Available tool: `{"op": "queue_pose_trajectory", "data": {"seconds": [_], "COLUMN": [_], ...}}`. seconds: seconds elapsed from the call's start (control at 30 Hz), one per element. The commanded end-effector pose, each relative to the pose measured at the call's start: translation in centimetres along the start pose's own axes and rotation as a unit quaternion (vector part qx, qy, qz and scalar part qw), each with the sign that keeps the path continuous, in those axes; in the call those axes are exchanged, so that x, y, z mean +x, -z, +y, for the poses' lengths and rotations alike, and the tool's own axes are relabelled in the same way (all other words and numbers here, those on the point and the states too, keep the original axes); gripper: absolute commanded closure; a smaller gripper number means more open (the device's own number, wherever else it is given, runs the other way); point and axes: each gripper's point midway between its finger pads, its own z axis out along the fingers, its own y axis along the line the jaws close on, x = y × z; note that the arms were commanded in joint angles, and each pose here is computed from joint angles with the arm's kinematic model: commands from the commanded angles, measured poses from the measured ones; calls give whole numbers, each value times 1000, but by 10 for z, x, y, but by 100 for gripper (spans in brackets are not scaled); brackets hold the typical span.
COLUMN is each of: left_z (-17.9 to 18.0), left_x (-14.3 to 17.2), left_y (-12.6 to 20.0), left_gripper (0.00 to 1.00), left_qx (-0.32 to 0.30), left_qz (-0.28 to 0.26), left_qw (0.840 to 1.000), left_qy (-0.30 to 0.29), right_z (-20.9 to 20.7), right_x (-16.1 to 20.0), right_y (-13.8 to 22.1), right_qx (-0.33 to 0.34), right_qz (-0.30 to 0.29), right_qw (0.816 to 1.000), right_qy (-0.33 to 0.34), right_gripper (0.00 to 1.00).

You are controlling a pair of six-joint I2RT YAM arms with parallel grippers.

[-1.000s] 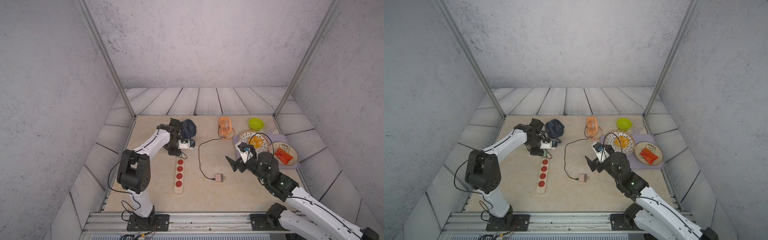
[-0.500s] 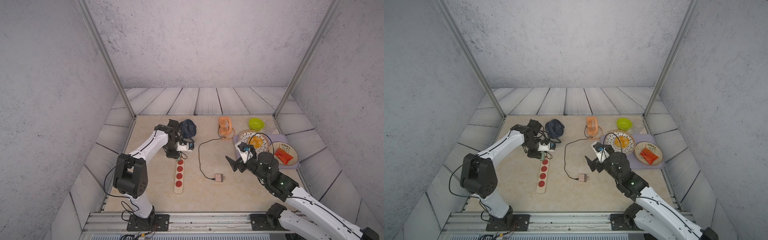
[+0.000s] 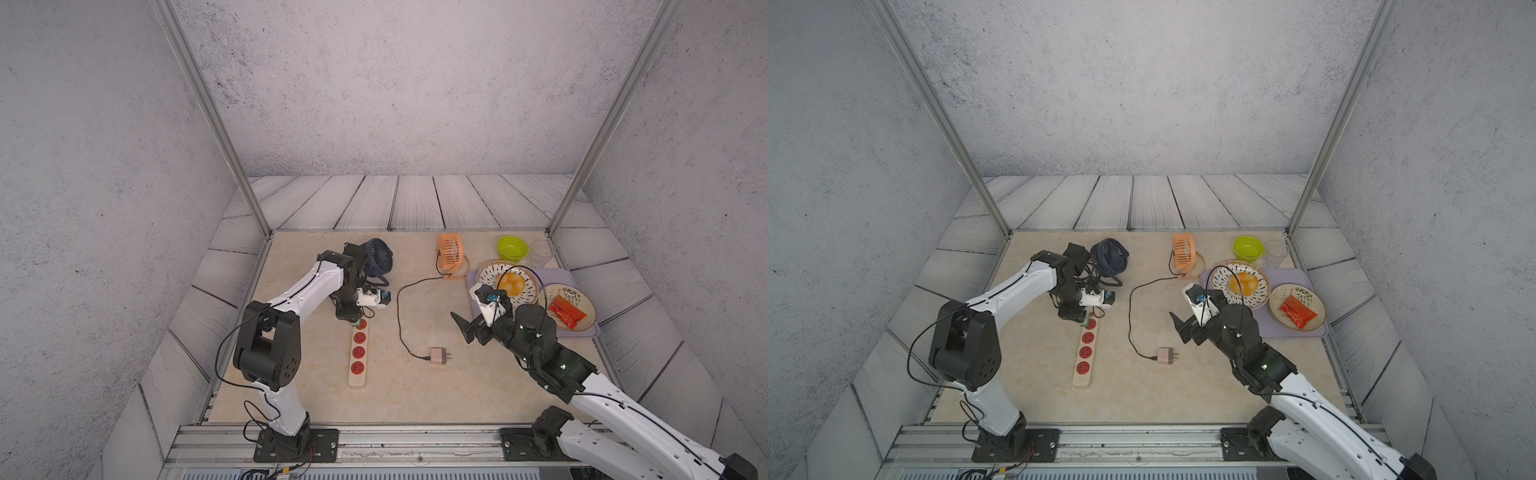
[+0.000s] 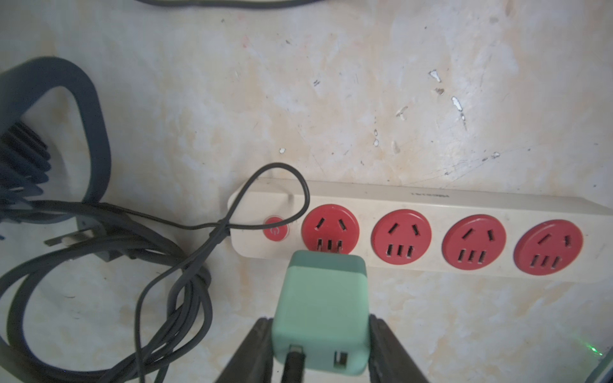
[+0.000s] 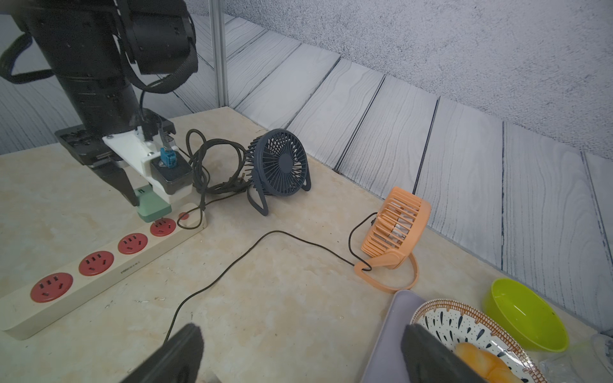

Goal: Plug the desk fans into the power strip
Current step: Insert the plug into the socket.

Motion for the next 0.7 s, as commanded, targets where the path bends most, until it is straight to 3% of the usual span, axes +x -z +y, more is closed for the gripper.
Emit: {"op": "queue_pose_trajectory", "data": {"seconds": [0.0, 0.67], "left_z": [-9, -7], "left_x": [7, -10], "left_y": [-6, 1], "left_gripper": [65, 66], "left_qx": [23, 12], "left_qz": [25, 1], "left_qw": [999, 1000], "left_qy": [4, 5], "right_z": [0, 0], "right_x": [-5, -5], "right_y": [0, 1], "right_qx": [-1, -1], "right_qz": [-6, -7], "right_qw": [1000, 1000], "right_qy": [-1, -1], "right_gripper": [1, 1]}}
